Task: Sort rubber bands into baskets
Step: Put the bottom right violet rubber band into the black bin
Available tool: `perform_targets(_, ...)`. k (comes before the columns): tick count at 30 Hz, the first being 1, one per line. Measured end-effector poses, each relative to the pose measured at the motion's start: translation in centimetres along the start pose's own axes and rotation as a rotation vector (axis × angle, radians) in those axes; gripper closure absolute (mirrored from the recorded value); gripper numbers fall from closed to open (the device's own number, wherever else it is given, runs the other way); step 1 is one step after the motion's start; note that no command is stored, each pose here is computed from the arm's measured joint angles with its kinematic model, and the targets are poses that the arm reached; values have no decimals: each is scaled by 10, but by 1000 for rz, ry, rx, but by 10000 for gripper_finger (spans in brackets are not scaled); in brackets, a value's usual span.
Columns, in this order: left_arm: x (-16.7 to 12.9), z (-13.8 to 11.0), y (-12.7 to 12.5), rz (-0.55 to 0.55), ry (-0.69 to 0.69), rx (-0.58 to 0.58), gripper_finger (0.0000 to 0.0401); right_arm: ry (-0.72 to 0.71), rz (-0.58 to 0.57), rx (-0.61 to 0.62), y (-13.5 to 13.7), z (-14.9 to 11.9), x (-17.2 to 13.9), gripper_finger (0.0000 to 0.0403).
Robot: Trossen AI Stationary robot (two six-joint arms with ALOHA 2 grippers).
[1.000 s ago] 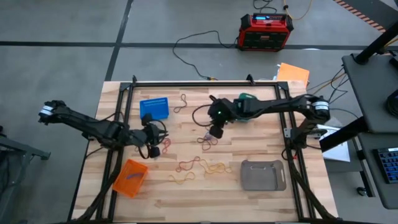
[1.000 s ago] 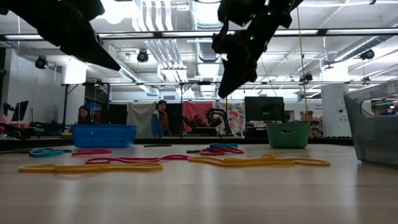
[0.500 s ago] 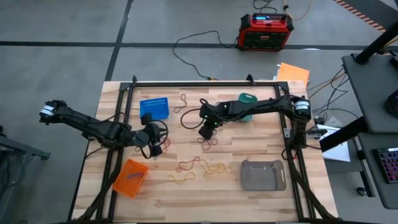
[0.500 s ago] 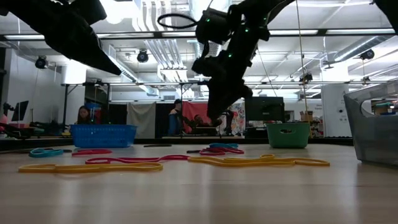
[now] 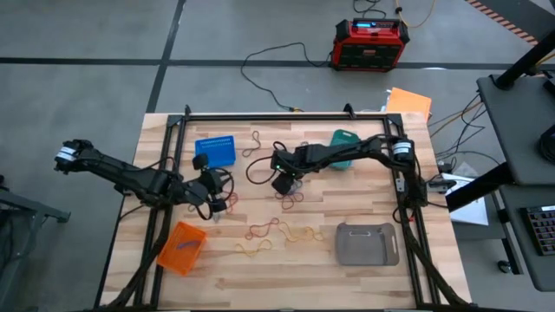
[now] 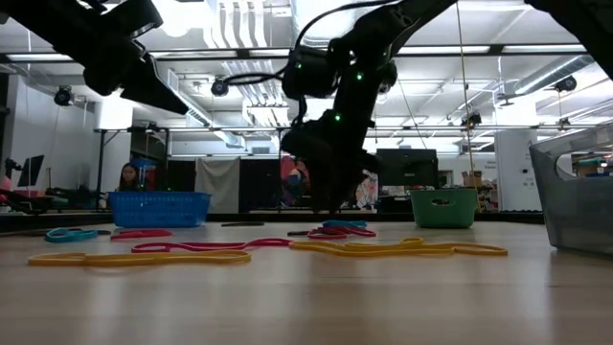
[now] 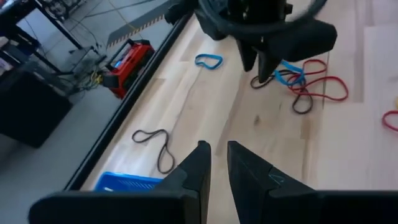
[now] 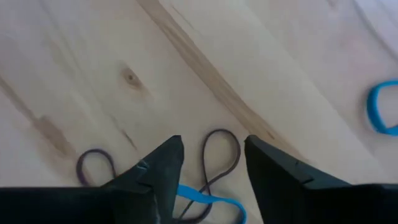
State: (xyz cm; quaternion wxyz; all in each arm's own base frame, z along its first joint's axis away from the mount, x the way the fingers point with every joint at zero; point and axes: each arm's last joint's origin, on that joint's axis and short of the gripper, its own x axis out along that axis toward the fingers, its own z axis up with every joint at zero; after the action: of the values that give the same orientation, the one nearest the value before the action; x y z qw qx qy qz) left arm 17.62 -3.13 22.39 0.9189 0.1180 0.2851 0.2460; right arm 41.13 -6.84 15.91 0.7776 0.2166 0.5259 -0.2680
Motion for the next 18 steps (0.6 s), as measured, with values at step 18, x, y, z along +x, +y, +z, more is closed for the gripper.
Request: perform_targets(18,1,2,2,47,-19,103,363,66,-47,38,0,-9,34,254)
